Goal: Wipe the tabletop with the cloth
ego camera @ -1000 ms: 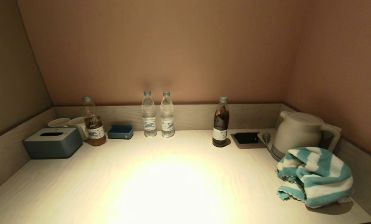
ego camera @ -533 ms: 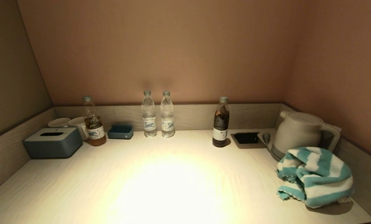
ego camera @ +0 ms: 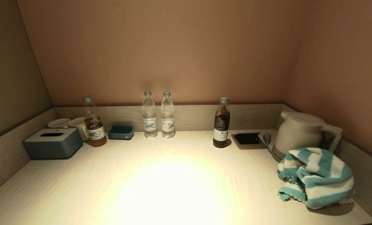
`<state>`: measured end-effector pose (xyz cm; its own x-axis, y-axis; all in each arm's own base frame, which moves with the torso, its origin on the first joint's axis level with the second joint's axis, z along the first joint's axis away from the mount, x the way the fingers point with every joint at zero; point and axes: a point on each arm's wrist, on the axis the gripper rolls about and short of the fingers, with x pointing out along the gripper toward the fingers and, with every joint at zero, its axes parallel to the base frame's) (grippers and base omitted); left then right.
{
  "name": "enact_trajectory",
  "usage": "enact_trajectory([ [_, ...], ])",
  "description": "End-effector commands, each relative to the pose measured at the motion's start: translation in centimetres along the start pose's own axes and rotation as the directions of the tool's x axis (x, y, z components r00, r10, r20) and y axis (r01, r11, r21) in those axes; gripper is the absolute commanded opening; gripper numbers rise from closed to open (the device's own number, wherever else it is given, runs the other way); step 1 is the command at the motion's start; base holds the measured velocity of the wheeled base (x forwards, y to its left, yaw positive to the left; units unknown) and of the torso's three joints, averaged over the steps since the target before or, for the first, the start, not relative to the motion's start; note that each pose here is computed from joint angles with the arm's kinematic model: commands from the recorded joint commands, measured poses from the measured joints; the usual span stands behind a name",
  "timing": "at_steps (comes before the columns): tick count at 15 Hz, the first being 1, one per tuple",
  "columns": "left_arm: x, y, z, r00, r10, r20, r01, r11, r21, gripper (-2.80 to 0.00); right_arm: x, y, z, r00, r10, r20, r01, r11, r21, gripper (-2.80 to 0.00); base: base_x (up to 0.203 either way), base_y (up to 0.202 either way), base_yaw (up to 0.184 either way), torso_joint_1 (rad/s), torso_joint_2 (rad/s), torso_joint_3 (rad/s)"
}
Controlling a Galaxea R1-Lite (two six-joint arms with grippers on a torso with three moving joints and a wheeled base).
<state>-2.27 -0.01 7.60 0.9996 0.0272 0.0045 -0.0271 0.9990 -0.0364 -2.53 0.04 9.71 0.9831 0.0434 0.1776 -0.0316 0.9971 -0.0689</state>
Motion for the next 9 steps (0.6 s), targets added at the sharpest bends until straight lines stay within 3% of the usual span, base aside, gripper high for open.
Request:
enact_trajectory([
  [1, 0.01, 0.00, 0.01, 1.000, 0.000, 0.000, 0.000, 1.000, 0.000, -2.80, 0.06, 0.04, -0.54, 1.000, 0.004, -0.026, -0.004, 1.000, 0.009, -2.80, 0.000, 0.000, 0.000, 0.000, 0.00, 0.000],
  [9, 0.01, 0.00, 0.01, 1.000, 0.000, 0.000, 0.000, 1.000, 0.000, -2.80, -0.01, 0.10, -1.54, 0.993, 0.008, -0.121, -0.006, 1.000, 0.012, -2.80, 0.000, 0.000, 0.000, 0.000, 0.00, 0.000],
])
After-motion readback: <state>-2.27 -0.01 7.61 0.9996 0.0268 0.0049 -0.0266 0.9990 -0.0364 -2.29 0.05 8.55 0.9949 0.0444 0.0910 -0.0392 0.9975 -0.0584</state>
